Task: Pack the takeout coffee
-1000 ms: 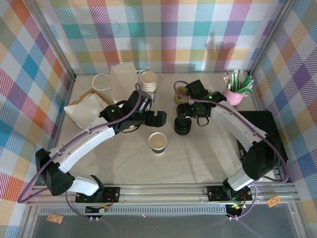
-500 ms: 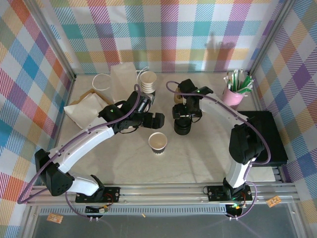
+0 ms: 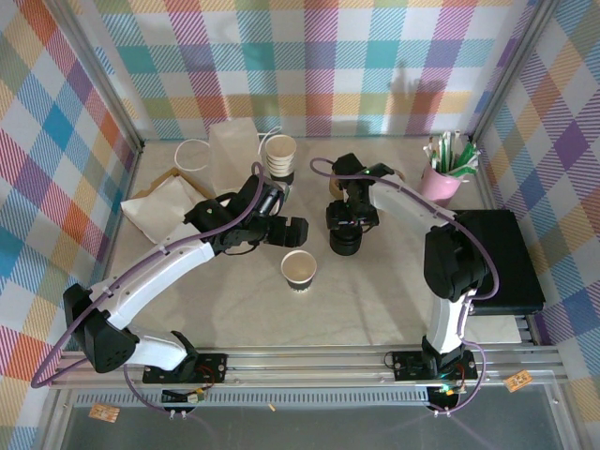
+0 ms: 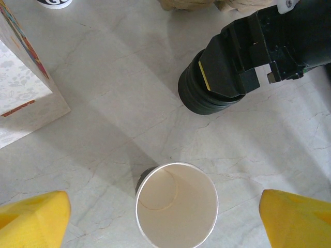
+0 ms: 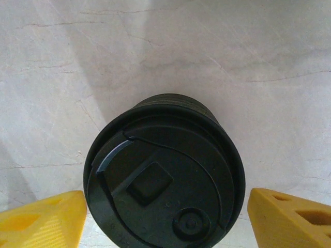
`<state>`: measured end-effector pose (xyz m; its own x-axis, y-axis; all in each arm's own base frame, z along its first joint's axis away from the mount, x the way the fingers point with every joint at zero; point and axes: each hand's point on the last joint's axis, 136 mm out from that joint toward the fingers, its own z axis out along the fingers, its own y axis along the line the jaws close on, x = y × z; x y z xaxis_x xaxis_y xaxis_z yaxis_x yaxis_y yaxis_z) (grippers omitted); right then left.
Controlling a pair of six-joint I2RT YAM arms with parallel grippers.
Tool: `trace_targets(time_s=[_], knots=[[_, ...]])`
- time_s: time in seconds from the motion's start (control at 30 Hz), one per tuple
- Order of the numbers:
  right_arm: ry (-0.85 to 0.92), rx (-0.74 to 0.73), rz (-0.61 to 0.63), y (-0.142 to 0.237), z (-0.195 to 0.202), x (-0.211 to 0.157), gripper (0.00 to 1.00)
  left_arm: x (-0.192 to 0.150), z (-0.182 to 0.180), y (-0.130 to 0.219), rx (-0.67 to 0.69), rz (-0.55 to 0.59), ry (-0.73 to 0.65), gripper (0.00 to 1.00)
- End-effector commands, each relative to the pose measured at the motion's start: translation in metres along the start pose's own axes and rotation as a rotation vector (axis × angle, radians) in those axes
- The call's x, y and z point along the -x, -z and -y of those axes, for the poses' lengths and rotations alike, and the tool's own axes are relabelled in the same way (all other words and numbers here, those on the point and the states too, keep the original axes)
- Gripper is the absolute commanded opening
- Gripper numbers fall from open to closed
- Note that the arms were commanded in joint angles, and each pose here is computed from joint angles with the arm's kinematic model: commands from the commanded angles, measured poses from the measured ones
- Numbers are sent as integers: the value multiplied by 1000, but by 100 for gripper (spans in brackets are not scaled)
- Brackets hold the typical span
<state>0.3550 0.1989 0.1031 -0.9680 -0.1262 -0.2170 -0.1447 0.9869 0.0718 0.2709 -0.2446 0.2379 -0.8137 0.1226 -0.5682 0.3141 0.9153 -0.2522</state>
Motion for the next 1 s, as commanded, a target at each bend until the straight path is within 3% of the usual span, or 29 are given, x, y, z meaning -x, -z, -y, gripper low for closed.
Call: trace_targets(time_s=[0.0,0.4,0.97], knots=[[-18,10,-16,3,-2,2,81,-3,-6,6,10,-3,12,93],[-26,18,-43,-1,-4,0,78,-1,-6,1,18,-13,6,93],[-18,24,-61,-2,-6,-3,81,-2,-7,-2,22,-17,13,93]])
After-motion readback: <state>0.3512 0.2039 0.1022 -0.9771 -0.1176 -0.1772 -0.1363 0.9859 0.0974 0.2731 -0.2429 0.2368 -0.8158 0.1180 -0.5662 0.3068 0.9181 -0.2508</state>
